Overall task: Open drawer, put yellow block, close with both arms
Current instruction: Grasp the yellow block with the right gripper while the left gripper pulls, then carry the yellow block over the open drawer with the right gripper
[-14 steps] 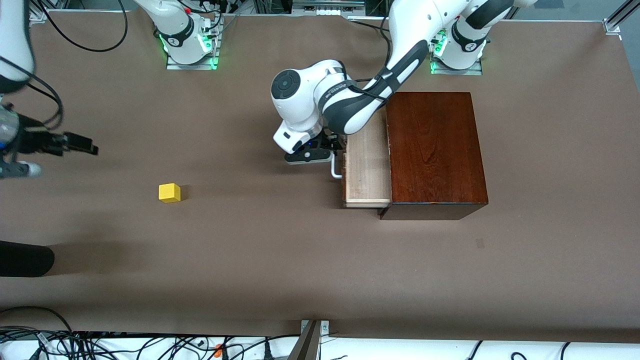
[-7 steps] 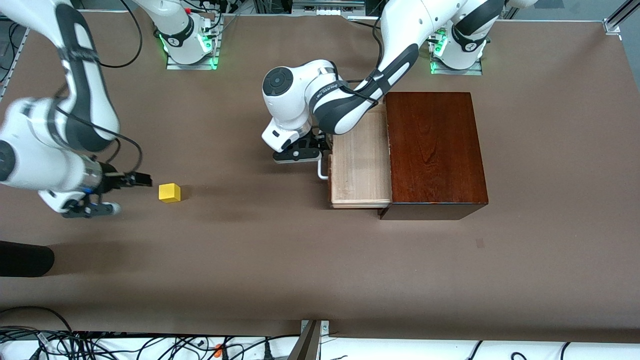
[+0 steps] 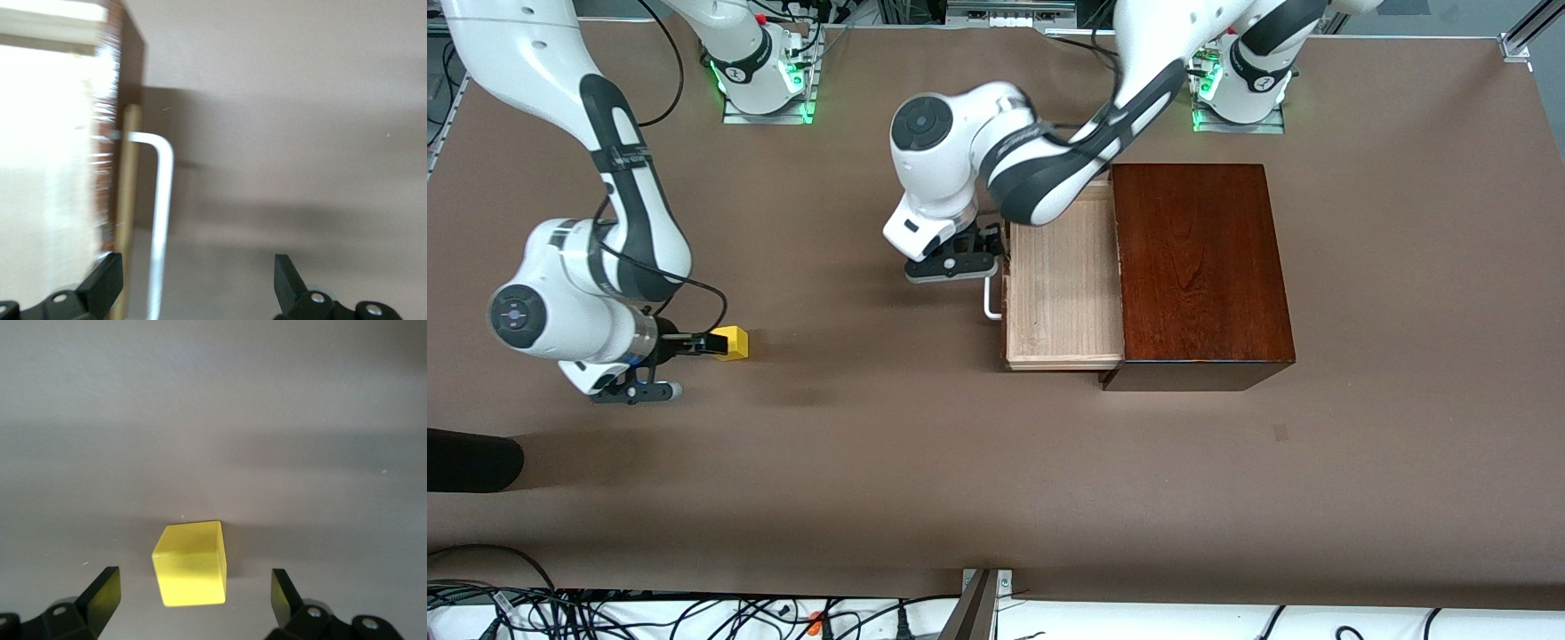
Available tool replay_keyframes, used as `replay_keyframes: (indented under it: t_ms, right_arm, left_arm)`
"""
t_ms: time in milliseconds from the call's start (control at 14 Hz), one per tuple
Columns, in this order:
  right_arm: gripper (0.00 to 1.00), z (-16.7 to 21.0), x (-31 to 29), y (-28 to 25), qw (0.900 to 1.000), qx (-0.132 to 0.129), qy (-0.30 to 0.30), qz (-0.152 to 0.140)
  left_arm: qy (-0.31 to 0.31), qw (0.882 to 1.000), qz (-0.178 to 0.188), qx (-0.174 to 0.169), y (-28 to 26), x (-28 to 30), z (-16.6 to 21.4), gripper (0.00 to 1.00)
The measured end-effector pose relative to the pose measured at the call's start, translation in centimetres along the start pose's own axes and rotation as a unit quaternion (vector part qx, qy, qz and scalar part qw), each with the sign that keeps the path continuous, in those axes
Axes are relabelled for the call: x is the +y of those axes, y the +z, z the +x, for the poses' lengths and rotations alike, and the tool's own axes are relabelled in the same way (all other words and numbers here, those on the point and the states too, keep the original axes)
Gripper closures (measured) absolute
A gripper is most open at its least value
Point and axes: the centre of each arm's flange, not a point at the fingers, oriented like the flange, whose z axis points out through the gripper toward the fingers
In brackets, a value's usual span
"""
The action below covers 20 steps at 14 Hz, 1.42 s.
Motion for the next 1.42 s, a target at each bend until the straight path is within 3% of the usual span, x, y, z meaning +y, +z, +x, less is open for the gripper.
replay_keyframes:
  t_ms: [427, 926, 997, 1282, 1424]
  right_arm:
    - [0.00, -1.0, -2.6, 3.5, 1.000, 0.001, 0.012, -0.006]
    - [0.01, -1.9, -2.5, 5.7, 1.000, -0.001, -0.007, -0.029]
    - [0.04, -2.0, -2.6, 6.1, 0.999, 0.003, -0.012, -0.034]
    - [0.45, -2.1, -2.6, 6.9, 0.999, 0.013, -0.022, -0.041]
    - [0.44, -1.9, -3.2, 5.9, 0.999, 0.020, -0.028, -0.040]
  left_arm:
    - [-0.003, 0.999, -0.033, -0.012, -12.8, -14.2, 6.4, 0.00]
    - [-0.017, 0.999, -0.039, -0.020, -15.7, -27.9, 13.6, 0.00]
    - [-0.014, 0.999, -0.040, -0.021, -15.8, -29.8, 14.6, 0.00]
    - [0.006, 0.999, -0.033, -0.027, -16.0, -36.1, 17.1, 0.00]
    - [0.029, 0.998, -0.036, -0.033, -16.3, -39.4, 17.5, 0.00]
